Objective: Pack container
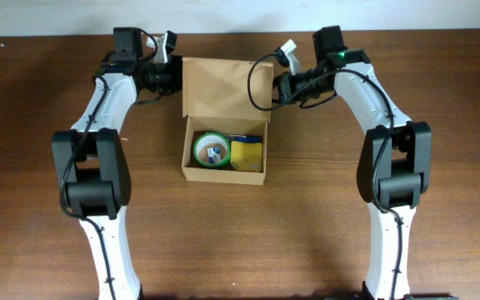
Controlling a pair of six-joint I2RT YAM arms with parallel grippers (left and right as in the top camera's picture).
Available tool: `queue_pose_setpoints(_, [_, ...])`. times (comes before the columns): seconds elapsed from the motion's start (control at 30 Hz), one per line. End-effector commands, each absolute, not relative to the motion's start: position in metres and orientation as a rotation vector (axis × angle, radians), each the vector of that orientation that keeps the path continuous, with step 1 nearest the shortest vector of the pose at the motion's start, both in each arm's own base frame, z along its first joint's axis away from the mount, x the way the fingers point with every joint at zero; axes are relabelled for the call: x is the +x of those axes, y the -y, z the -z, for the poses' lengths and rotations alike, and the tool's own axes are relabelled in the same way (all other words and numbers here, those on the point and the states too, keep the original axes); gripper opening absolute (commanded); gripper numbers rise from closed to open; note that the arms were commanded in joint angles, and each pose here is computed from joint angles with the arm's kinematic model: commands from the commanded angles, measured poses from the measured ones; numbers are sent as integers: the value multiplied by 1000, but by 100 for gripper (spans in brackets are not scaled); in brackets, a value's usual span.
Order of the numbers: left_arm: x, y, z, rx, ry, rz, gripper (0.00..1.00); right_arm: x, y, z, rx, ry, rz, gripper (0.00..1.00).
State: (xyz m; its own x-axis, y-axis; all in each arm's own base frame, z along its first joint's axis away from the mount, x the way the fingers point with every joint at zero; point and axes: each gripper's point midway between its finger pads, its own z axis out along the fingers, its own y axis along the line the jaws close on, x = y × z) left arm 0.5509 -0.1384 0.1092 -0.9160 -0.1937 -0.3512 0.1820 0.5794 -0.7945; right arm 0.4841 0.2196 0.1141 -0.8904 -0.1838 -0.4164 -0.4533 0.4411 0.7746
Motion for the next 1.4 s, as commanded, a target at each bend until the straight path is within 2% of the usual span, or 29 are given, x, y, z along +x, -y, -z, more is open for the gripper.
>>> queue_pose_setpoints(0.0, [545, 145, -173, 173, -2285, 1252, 2, 478, -227, -173, -646, -2277, -1449, 4])
queue_pose_setpoints(0.17, [530, 144, -201, 250, -2262, 1210, 2, 472, -227, -207, -682, -2217, -1417, 4])
queue_pose_setpoints(0.4, [507, 139, -229, 353, -2263, 1097, 2, 457, -227, -229, -726, -2197, -1402, 4])
queue_pose_setpoints(0.63, [476, 132, -238, 409, -2335, 1012, 2, 422, -238, -209, -821, -2329, -1378, 4])
queue_pose_setpoints(0.93, [433, 119, -204, 380, -2615, 889, 2, 373, -234, -167, -936, -2665, -1155, 4])
queue_pose_setpoints(1.03, [424, 124, -205, 415, -2634, 892, 2, 362, -231, -166, -939, -2726, -1139, 4])
queue_pose_setpoints(1.37, [393, 119, -255, 526, -2563, 698, 2, 341, -212, -222, -990, -2660, -923, 4])
